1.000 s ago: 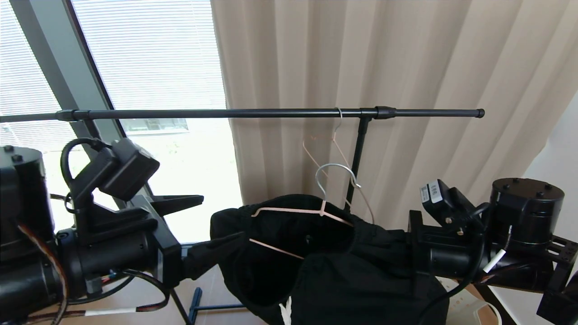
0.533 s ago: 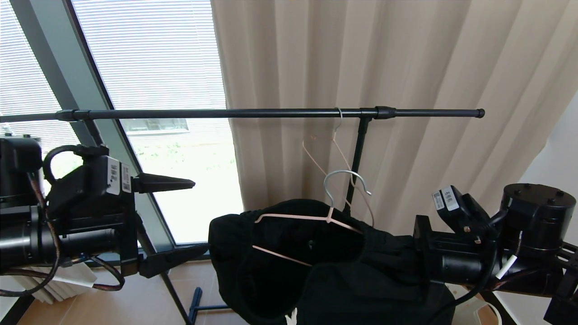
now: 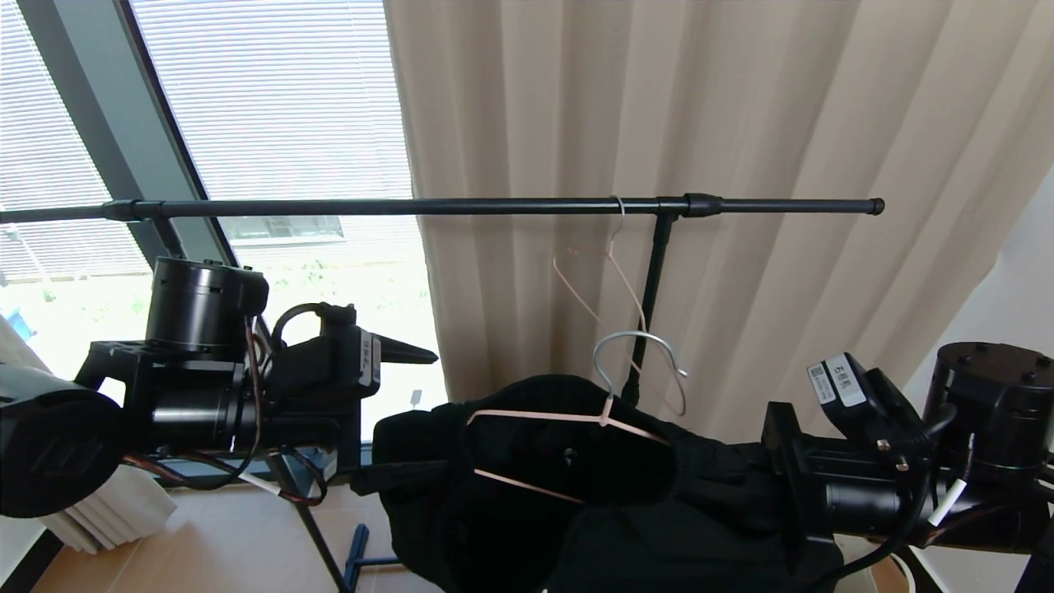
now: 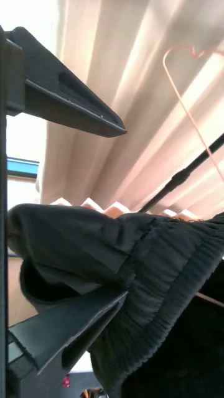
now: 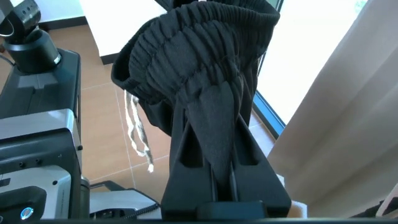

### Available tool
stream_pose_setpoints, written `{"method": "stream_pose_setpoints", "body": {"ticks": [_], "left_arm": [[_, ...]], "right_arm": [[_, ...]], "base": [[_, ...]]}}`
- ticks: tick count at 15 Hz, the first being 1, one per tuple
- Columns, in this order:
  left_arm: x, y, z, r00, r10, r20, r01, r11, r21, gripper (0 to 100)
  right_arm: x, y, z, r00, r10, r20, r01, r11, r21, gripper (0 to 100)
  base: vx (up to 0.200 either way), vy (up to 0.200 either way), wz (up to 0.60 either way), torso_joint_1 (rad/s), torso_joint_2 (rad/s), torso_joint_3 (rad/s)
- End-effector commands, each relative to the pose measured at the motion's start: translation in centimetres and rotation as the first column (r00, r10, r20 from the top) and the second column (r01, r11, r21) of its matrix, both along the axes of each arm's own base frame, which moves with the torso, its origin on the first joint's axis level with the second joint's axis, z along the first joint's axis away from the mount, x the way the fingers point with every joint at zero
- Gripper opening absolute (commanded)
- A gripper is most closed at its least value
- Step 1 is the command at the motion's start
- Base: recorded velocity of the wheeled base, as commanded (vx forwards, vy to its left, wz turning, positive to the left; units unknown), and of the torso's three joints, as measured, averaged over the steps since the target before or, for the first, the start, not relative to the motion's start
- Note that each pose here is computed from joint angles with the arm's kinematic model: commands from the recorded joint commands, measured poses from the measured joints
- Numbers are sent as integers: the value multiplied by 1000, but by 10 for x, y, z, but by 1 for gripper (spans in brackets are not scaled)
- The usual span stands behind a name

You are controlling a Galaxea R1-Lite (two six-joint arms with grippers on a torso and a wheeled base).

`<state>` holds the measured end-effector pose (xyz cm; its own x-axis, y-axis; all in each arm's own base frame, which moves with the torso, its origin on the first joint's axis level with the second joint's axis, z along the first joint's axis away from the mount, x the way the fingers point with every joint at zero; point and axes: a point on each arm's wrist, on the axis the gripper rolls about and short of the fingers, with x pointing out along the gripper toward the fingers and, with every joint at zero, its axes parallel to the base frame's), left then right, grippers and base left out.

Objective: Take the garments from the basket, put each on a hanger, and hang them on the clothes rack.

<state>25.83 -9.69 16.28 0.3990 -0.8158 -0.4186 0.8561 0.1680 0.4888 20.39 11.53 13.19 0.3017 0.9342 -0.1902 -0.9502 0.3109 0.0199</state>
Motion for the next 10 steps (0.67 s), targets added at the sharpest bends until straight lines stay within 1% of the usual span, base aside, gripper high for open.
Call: {"method": "stream_pose_setpoints", "body": {"ticks": [1, 2, 5, 7, 10], "left_arm": [[11, -14, -12, 999, -19, -43, 19, 1000, 16, 100], [12, -19, -10, 998, -20, -58, 20, 1000, 2, 100], [14, -35, -7, 993, -36, -112, 32, 999, -36, 100], [14, -41, -12, 990, -51, -129, 47, 998, -32, 100], [11, -40, -14, 990, -55, -133, 51, 998, -29, 100]], "right_arm": [[-3, -1, 2, 1000, 7, 12, -7, 1000, 2, 0], [-3, -1, 1, 999, 18, 31, -18, 1000, -6, 0], [-5, -1, -1, 998, 43, 46, -42, 999, -14, 0], [-5, -1, -1, 998, 44, 50, -43, 999, -15, 0], [-5, 0, -1, 998, 45, 53, -45, 999, -15, 0]], "base": [[0, 0, 0, 0, 0, 0], [0, 0, 0, 0, 0, 0], [0, 0, 0, 0, 0, 0], [0, 0, 0, 0, 0, 0], [0, 0, 0, 0, 0, 0]]}}
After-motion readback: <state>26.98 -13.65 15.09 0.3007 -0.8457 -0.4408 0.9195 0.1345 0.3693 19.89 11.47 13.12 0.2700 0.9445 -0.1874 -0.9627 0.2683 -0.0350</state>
